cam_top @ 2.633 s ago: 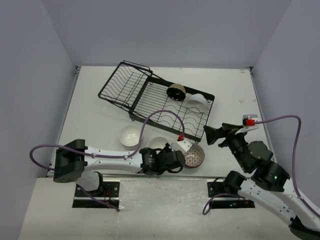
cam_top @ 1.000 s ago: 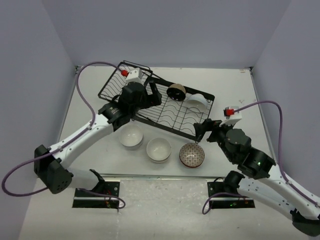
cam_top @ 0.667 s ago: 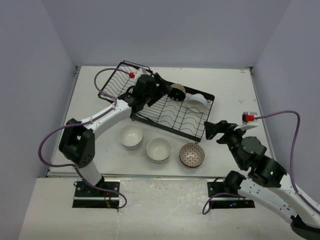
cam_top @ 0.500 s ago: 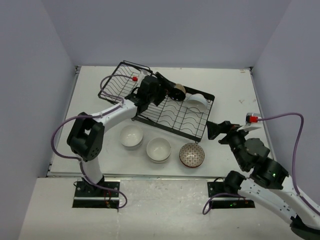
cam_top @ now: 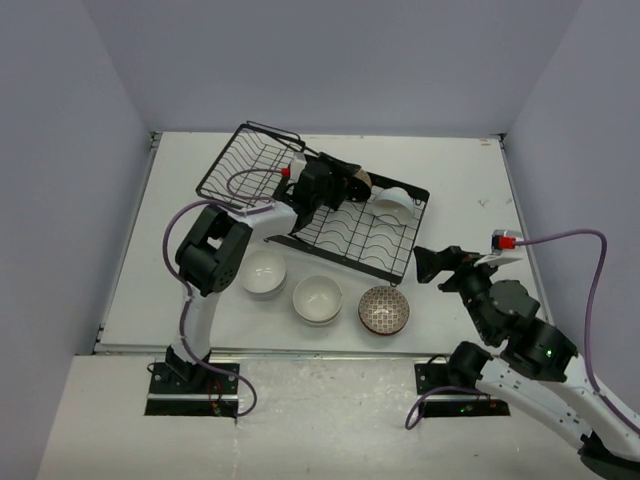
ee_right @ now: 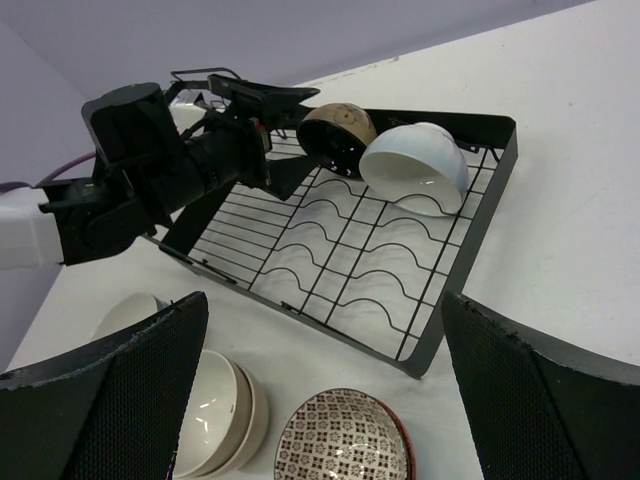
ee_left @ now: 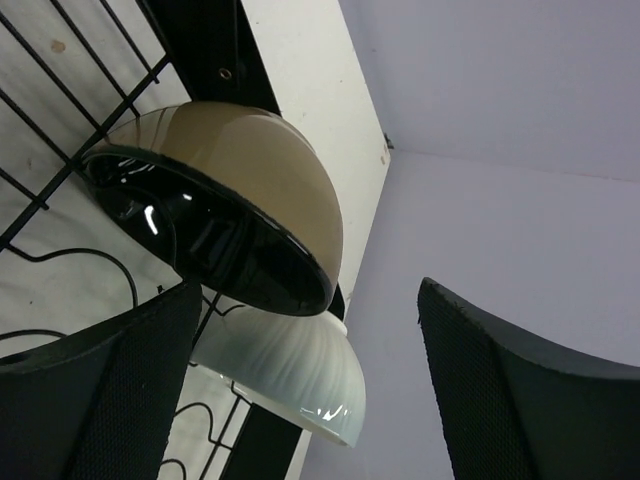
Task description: Unload the bowls from the dish rack
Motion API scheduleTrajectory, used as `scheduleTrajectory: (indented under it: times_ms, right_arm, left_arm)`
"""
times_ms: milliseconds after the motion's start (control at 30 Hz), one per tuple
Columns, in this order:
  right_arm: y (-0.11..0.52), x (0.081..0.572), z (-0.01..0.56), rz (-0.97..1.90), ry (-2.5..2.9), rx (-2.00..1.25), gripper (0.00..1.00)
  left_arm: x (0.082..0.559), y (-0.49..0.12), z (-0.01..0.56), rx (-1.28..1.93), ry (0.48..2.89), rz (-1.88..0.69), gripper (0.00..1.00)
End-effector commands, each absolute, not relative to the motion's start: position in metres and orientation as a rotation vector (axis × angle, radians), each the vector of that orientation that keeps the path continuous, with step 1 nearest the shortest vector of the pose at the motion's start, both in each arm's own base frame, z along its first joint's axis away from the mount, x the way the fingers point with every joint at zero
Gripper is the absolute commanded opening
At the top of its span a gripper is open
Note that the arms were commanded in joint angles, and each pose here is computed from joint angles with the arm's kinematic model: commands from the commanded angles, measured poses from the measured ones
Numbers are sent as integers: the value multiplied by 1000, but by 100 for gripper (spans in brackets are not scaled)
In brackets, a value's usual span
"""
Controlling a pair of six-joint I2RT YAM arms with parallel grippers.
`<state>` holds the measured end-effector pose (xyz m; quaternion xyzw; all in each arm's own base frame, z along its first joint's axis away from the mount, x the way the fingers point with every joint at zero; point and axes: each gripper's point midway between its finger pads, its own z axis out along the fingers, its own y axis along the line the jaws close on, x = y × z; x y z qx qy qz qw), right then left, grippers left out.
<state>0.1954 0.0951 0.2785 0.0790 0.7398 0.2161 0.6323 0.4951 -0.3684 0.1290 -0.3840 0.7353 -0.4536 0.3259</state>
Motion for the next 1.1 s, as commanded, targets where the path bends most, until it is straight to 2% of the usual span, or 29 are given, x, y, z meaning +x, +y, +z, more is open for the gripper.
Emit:
scheduleTrajectory:
  times_ms: [0, 133, 267, 300, 367, 633, 667, 767, 933, 1000, 1067]
  right_arm:
    - [90, 195, 279, 477, 1682, 183, 99]
    - [88, 194, 279, 475, 1672, 180, 99]
    - [86, 192, 280, 479, 1665, 179, 99]
    - [87, 192, 280, 481, 1666, 175, 99]
    - [87, 192, 280, 484, 1664, 173, 99]
    - [90, 191, 281, 494, 1658, 152, 99]
    - [90, 191, 281, 495, 1658, 151, 99]
    - [90, 191, 281, 498, 1655, 148, 99]
    - [89, 190, 282, 505, 1646, 146, 99]
    - [89, 189, 283, 508, 1642, 148, 99]
    - [89, 190, 283, 508, 1644, 146, 99]
  left_arm:
    - [518, -373, 163, -1046, 1763, -1313, 87]
    - [525, -376, 163, -1057, 1714, -1360, 77]
    - [530, -379, 162, -1059, 1692, -1352, 55]
    - [530, -380, 159, -1063, 1693, -1342, 46]
    - [532, -379, 155, -1078, 1691, -1342, 40]
    - [538, -383, 147, -1094, 1665, -1364, 26]
    - [538, -383, 146, -1096, 1663, -1368, 20]
    - [538, -382, 141, -1100, 1666, -1361, 10]
    - [534, -380, 134, -1102, 1673, -1354, 9]
    - [531, -378, 128, -1110, 1694, -1336, 0]
    - [530, -379, 125, -1112, 1711, -1329, 0]
